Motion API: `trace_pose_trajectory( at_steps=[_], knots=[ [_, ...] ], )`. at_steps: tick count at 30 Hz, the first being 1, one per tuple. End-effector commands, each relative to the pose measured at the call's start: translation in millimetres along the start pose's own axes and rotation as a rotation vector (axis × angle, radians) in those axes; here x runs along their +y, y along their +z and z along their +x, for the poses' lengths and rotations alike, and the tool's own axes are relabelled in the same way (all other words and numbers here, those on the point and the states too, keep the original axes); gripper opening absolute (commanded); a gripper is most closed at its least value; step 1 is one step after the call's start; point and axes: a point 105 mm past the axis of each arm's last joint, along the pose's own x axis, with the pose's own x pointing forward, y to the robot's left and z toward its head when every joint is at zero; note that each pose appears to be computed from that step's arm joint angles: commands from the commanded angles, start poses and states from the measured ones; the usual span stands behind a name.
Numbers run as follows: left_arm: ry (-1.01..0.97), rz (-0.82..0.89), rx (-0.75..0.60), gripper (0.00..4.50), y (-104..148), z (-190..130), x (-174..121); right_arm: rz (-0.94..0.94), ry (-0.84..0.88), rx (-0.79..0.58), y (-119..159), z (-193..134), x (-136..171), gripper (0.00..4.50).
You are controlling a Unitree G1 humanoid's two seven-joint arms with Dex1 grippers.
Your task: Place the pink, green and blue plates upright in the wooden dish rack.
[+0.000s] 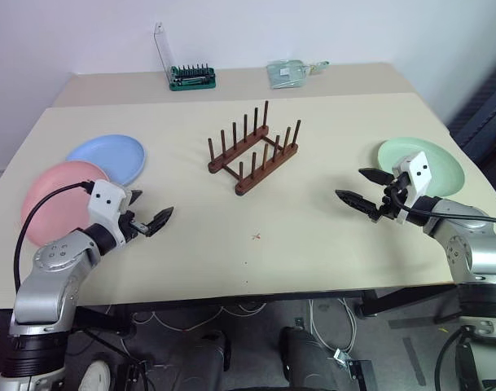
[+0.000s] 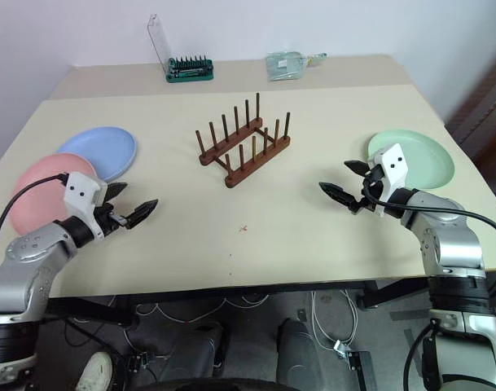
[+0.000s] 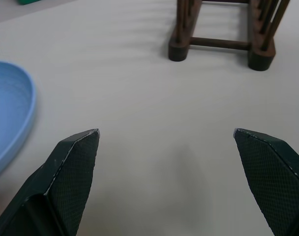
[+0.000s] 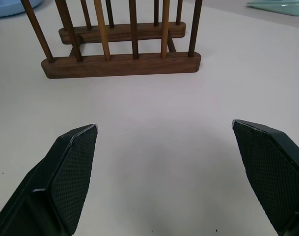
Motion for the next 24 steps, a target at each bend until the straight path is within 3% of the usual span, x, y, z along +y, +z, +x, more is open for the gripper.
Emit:
trace_pose_trajectory(
  at_steps=[1,7,17,24],
  knots=[
    [-0.003,0.028,-0.033,4.5,9,3,-3,-0.054,-0.015,-0.038,19,-2,-5,4.47],
    [-0.011,0.03,-0.05,4.5,13,7,-7,-0.062,-0.009,-0.045,22,3,-4,4.47],
    [-0.182,0.046,0.006,4.5,5,19,-35,-0.041,0.046,-0.067,23,5,24,4.47],
    [-0.292,0.087,0.082,4.5,-14,86,-83,0.011,0.067,-0.084,18,5,55,4.47]
  ],
)
